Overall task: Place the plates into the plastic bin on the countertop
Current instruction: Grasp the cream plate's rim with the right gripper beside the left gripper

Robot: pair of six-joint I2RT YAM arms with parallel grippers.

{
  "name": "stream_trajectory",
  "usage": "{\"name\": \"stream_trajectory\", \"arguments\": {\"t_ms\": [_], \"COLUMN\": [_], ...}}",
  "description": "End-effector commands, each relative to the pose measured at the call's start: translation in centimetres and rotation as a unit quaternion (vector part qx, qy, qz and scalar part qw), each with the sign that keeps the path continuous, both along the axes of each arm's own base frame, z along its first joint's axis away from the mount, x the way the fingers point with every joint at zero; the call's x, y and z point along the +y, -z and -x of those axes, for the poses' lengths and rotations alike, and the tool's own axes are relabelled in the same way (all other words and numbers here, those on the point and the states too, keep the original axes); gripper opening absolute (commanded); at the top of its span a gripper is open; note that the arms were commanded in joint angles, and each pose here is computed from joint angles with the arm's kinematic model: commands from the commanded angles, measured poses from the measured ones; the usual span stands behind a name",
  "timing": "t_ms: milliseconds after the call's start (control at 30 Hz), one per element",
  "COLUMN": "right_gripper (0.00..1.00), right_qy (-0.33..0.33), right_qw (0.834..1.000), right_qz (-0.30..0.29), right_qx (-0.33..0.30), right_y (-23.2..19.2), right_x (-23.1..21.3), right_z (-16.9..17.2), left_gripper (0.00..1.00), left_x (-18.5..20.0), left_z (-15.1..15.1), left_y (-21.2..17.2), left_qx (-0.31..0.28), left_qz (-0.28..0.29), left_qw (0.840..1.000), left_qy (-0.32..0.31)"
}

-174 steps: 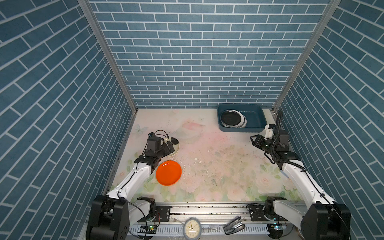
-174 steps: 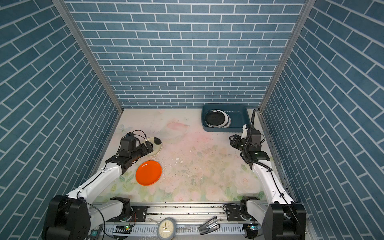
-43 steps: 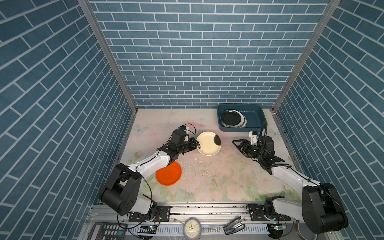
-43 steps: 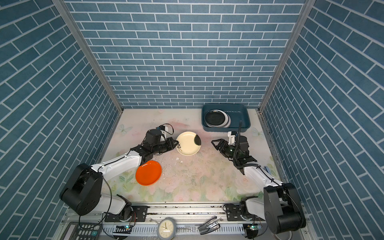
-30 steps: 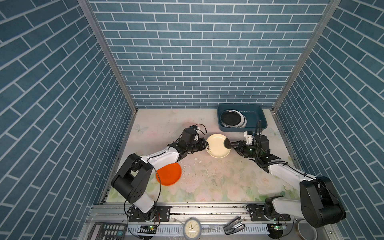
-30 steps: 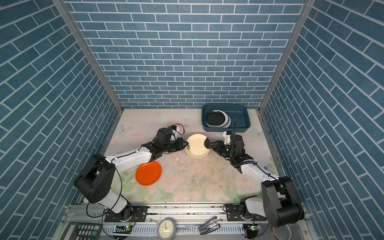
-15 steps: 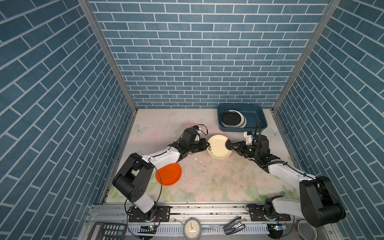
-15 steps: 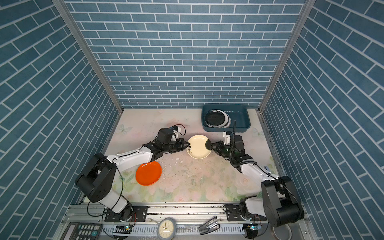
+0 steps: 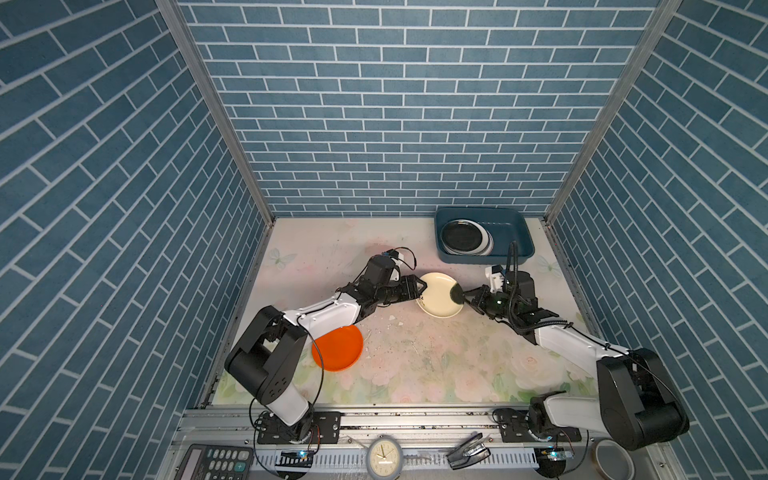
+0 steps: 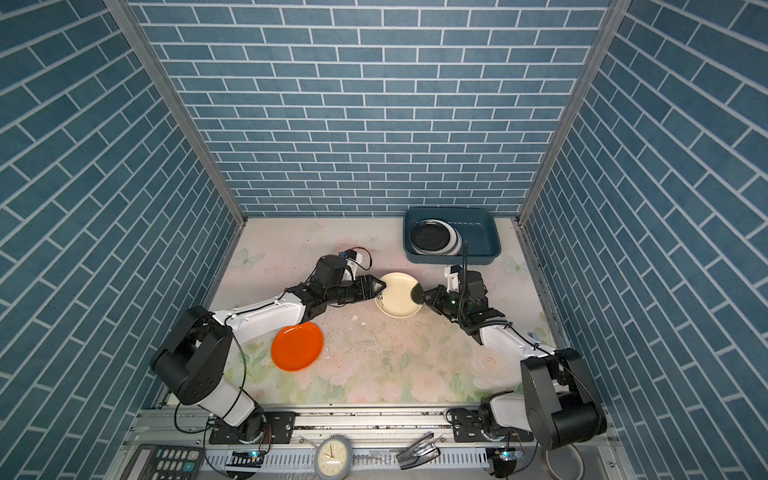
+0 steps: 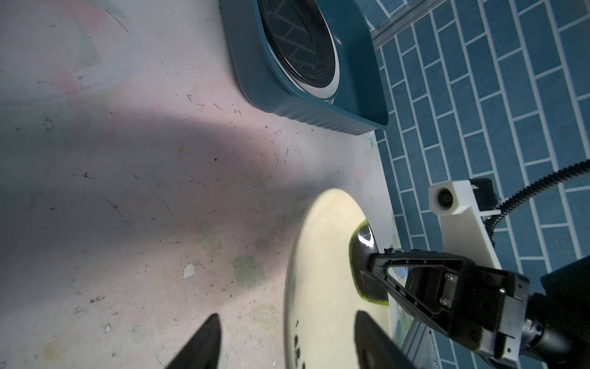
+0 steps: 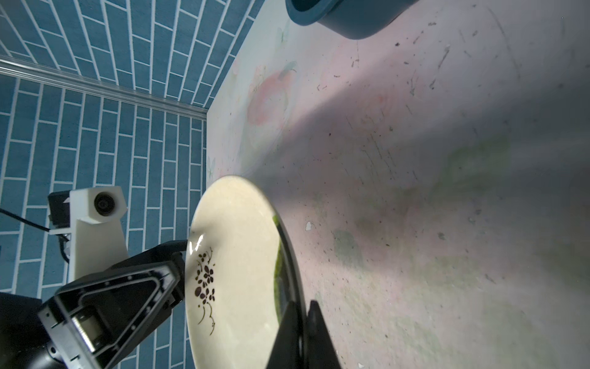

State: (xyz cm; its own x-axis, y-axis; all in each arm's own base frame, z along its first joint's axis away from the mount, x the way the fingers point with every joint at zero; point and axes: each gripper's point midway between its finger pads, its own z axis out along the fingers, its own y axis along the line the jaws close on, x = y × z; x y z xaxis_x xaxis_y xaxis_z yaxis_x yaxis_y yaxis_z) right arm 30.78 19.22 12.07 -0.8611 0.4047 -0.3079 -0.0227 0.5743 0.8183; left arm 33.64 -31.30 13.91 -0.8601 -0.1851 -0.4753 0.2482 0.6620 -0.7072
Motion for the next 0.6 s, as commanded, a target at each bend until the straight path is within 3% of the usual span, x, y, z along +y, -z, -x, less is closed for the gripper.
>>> {"name": "stream_trajectory", "arguments": {"t_ms": [0, 567], "right_gripper": [0.00, 0.00], "right_qy": [0.006, 0.067], "right_qw": [1.000, 0.996], "right_qz": [0.000, 0.054], "right_qx": [-0.022, -0.002], "right_y": [-2.3, -1.6], "right_x": [-0.1, -3.8], "right_z": [-0.6, -0.3], "left_gripper": [0.99, 1.00], "left_x": [0.7, 4.4], "left_z": [-0.3, -0.5], "left_y": [-1.4, -2.9], "left_qx": [-0.026, -0.064], "left_qz": [-0.023, -0.059], "left_qw": [0.999, 0.995], "left_qy": [-0.005, -0.052]}}
